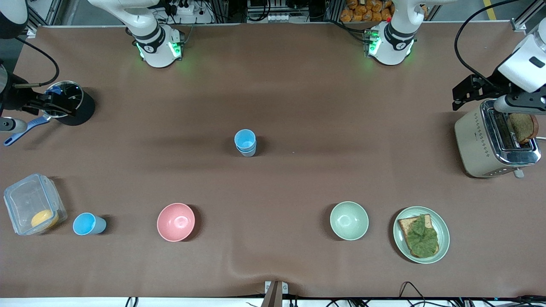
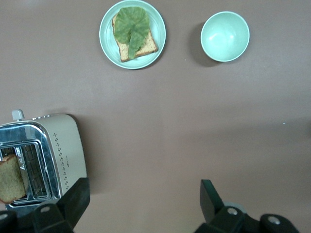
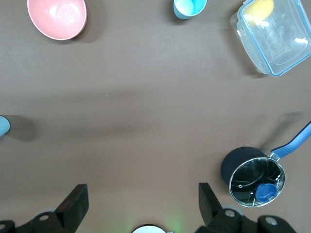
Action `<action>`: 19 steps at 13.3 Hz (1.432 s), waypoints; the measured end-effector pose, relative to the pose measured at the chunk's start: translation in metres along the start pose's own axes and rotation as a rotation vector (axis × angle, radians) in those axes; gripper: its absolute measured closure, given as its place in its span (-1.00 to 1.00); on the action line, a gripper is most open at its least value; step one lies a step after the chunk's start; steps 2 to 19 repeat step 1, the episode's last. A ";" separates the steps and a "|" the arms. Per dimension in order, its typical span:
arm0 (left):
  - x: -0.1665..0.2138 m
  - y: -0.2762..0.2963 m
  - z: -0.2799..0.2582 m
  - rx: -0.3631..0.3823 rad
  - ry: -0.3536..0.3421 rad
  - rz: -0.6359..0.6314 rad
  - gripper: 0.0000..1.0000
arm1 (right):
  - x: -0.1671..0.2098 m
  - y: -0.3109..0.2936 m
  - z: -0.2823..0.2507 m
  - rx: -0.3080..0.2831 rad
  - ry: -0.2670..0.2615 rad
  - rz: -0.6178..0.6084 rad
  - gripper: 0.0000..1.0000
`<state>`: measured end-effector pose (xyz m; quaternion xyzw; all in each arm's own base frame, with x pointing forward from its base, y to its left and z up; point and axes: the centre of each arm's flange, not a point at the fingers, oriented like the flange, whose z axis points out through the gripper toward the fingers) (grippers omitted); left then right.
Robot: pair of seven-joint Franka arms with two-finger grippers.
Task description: Stack blue cups with both arms
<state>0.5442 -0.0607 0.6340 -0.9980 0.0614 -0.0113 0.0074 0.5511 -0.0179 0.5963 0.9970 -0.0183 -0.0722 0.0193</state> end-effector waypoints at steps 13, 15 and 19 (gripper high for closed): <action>0.002 -0.002 0.001 0.000 -0.009 -0.004 -1.00 | 0.000 0.000 0.000 0.000 0.000 0.000 -1.00; 0.002 -0.002 0.001 0.000 -0.009 -0.004 -1.00 | 0.000 0.000 0.000 0.000 0.000 0.000 -1.00; 0.002 -0.002 0.001 0.000 -0.009 -0.004 -1.00 | 0.000 0.000 0.000 0.000 0.000 0.000 -1.00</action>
